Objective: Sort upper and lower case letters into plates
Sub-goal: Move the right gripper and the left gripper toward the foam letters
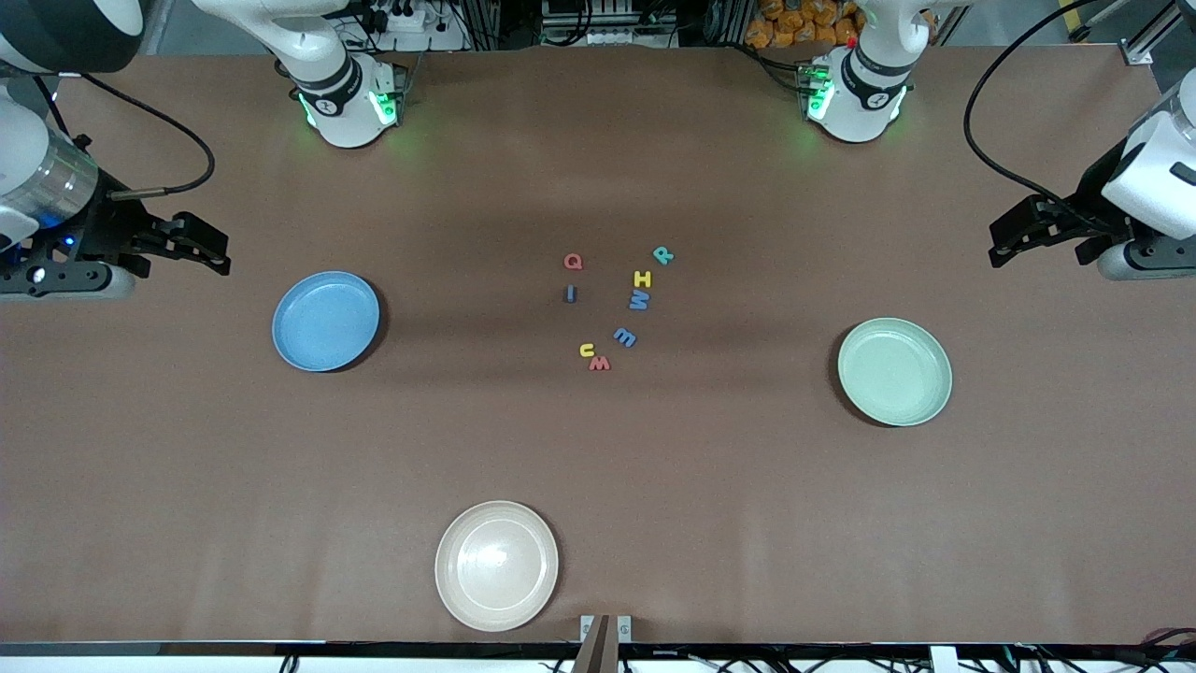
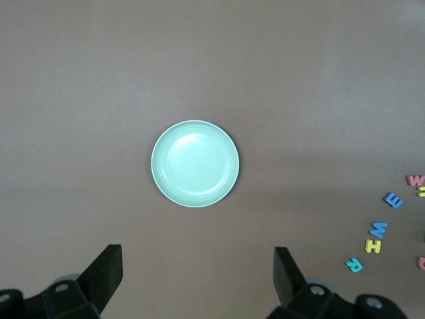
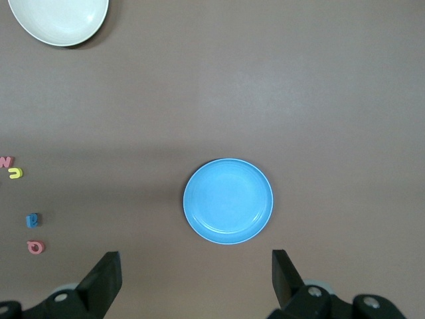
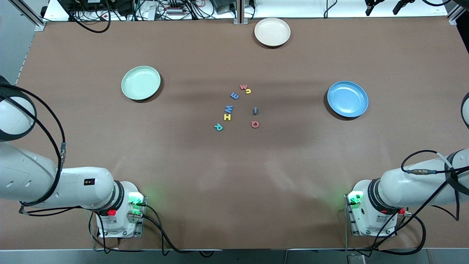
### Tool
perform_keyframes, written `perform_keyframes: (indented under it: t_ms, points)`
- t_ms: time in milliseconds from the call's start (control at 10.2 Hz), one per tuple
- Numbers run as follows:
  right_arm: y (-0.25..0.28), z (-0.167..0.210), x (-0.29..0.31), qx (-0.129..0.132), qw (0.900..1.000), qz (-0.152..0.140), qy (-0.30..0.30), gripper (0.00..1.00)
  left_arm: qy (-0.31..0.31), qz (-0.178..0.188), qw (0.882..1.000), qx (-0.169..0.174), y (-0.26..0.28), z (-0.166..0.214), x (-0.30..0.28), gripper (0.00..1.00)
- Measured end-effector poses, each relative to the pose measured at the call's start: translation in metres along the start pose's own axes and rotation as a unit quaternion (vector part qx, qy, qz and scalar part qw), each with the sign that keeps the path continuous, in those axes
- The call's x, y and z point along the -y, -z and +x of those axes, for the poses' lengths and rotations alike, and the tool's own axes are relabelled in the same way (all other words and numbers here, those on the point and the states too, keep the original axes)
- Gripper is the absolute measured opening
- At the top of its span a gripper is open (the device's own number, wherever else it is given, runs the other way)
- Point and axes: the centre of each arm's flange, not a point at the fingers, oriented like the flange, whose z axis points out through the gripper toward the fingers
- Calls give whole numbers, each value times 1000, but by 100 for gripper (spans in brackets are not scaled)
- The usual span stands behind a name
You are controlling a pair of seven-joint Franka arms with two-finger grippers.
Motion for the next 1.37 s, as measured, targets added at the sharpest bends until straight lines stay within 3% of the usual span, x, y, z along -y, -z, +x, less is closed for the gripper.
perform_keyframes:
  t_ms: [491, 785, 1080, 1374]
  points:
    - [2, -8, -7, 6, 1000, -1, -6, 100, -1, 0, 1000, 5, -6, -1, -14, 100]
    - [1, -9, -2, 7, 1000, -1, -2, 100, -37, -5, 999, 11, -56, -20, -115, 100]
    - [-18, -11, 67, -3, 999, 1, 54, 100, -78, -10, 997, 14, -127, -62, -201, 100]
    - [-47, -6, 89, 3, 998, 15, 64, 100, -50, -14, 998, 20, -204, -119, -258, 100]
